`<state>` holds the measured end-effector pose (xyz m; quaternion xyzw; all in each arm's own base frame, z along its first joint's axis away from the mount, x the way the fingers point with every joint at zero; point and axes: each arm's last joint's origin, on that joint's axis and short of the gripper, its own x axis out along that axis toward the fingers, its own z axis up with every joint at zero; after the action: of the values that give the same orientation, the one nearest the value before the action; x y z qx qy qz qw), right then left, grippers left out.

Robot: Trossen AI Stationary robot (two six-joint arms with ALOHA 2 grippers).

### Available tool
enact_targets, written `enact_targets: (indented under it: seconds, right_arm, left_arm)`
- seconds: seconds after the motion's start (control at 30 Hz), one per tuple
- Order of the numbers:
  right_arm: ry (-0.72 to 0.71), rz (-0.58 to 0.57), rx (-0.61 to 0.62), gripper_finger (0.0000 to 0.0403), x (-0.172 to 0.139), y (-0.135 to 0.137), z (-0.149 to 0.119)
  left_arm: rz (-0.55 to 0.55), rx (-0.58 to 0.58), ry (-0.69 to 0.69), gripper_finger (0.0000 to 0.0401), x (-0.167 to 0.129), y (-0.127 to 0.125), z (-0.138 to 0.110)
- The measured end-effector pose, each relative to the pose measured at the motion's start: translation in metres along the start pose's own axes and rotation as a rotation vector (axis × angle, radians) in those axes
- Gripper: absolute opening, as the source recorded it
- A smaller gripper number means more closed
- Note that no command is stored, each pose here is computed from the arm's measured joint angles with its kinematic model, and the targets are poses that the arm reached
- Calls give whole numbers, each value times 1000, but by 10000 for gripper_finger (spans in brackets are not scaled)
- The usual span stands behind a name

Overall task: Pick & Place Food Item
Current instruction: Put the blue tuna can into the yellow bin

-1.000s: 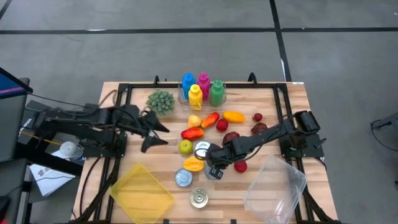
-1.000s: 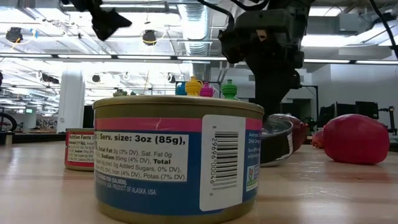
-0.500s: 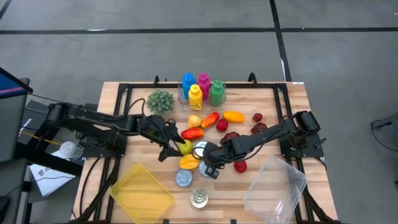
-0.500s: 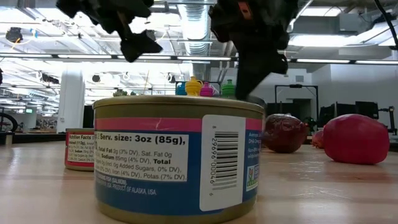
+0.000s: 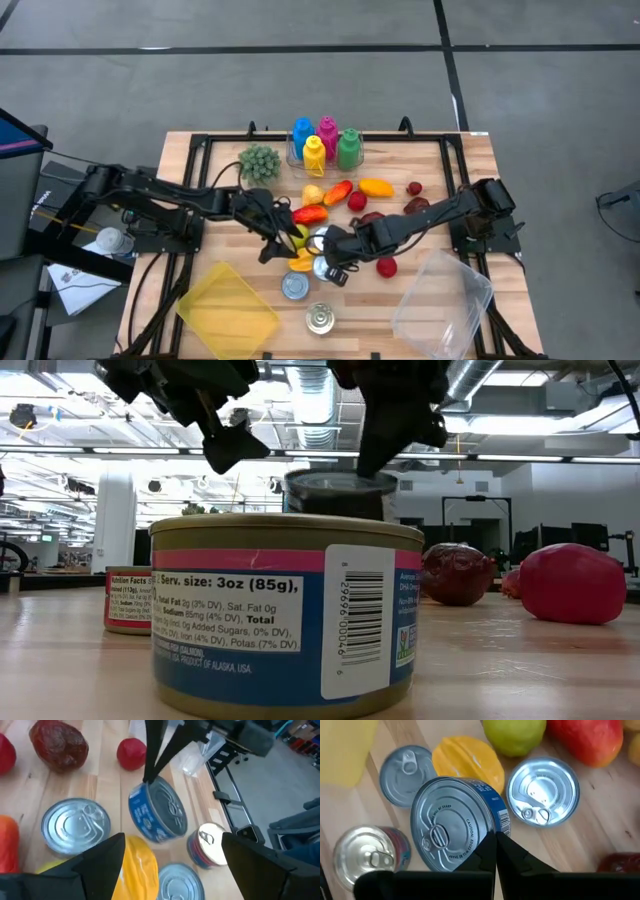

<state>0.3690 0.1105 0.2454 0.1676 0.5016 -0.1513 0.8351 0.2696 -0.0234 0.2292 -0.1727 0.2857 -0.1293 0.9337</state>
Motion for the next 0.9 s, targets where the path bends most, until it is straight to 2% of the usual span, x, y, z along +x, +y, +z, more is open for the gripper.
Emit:
enact_targets:
  seconds: [0.3,0.73,0.9]
  right_arm:
    - [-93,-13,-9,0,-14,3,16]
    - [-152,-17,-31,0,-24,5,27]
    - [-170,-31,-32,0,-25,3,30]
  left_arm:
    - [1,-108,30,318,17,6,-6]
    - [-11,-149,-3,319,20,6,-4]
    - [-9,-159,-4,296,20,7,-3]
